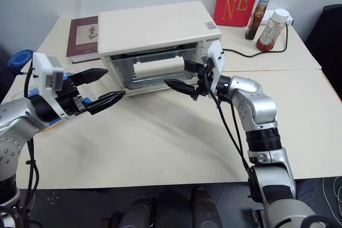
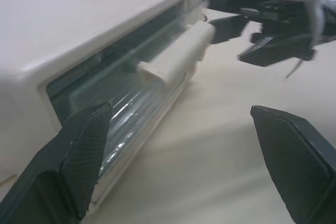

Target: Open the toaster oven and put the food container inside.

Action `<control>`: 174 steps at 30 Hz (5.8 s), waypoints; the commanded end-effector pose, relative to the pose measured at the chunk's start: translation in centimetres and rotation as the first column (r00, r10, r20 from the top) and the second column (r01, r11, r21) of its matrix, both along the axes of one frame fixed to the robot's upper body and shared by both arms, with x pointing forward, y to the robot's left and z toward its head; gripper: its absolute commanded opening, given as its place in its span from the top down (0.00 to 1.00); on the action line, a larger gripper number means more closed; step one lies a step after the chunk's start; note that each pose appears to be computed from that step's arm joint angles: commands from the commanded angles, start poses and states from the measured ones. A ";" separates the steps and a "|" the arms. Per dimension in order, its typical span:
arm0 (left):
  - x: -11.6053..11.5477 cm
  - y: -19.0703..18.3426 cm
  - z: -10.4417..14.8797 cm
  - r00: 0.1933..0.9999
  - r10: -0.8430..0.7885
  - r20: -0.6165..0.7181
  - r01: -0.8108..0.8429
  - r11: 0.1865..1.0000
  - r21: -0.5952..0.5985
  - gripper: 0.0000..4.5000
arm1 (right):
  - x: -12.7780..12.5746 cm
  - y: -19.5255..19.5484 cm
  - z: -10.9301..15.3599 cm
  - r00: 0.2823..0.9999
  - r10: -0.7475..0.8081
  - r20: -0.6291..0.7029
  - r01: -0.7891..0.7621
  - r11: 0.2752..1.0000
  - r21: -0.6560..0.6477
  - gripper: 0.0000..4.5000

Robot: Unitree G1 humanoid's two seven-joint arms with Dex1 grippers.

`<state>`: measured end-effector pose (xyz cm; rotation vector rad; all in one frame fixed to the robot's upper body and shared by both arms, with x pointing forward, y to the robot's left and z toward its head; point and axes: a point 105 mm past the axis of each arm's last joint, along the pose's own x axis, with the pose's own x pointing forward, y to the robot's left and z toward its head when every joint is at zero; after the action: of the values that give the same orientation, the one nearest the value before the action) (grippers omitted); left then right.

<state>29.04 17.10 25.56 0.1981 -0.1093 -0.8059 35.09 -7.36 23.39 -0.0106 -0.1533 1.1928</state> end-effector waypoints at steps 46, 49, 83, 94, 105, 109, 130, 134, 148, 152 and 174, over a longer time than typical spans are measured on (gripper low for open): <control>2.4 -0.9 -10.8 0.996 -0.058 -0.065 0.083 0.854 0.513 0.99 | -10.9 -6.4 -0.2 0.996 -0.057 -0.073 0.049 0.993 -0.109 0.00; 1.2 0.8 -10.2 0.997 0.032 -0.068 0.003 0.884 0.467 0.99 | -10.5 -5.5 0.6 0.998 0.007 -0.059 -0.013 0.994 -0.107 0.00; -0.8 24.2 -7.5 0.090 0.789 -0.608 -0.978 0.184 0.094 0.00 | -8.7 -1.8 3.1 0.968 0.250 -0.004 -0.250 0.968 -0.022 0.00; 1.8 24.3 -8.4 0.099 0.736 -0.670 -0.978 0.195 0.070 0.40 | -9.7 -2.6 2.7 0.986 0.163 -0.018 -0.163 0.987 0.006 0.00; -2.1 25.1 -8.4 0.091 0.708 -0.701 -0.946 0.280 0.161 0.95 | -10.2 -3.2 2.3 0.985 0.160 -0.060 -0.162 0.987 -0.022 0.00; -4.6 25.4 -8.4 0.064 0.712 -0.699 -0.935 0.288 0.208 0.95 | -9.9 -3.4 2.3 0.989 0.140 -0.038 -0.142 0.989 -0.046 0.00; -3.0 8.4 -4.8 0.701 0.470 -0.536 -0.560 0.829 -0.007 0.95 | -10.9 -7.4 -0.7 0.993 -0.027 -0.114 0.010 0.989 -0.150 0.00; -0.6 5.4 -4.7 0.709 0.445 -0.546 -0.538 0.843 -0.011 0.95 | -11.5 -7.4 -0.9 0.993 -0.039 -0.114 0.022 0.990 -0.143 0.00; 1.0 -1.3 -5.7 0.585 0.392 -0.710 -0.590 0.807 -0.041 0.69 | -10.7 -8.2 -0.9 0.979 -0.199 -0.049 0.196 0.978 -0.067 0.00; 1.6 -1.6 -6.2 0.547 0.375 -0.748 -0.627 0.776 -0.069 0.44 | -10.3 -8.4 -1.0 0.973 -0.228 -0.045 0.225 0.973 -0.056 0.00; -4.6 -0.1 0.4 0.875 -0.219 -0.432 0.012 0.902 -0.432 0.30 | -13.1 -6.9 -1.7 0.983 -0.030 -0.179 0.018 0.997 -0.071 0.57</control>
<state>26.18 17.49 24.61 -0.4968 0.2166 -0.7817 23.04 -14.97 21.07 0.0532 0.0578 1.1053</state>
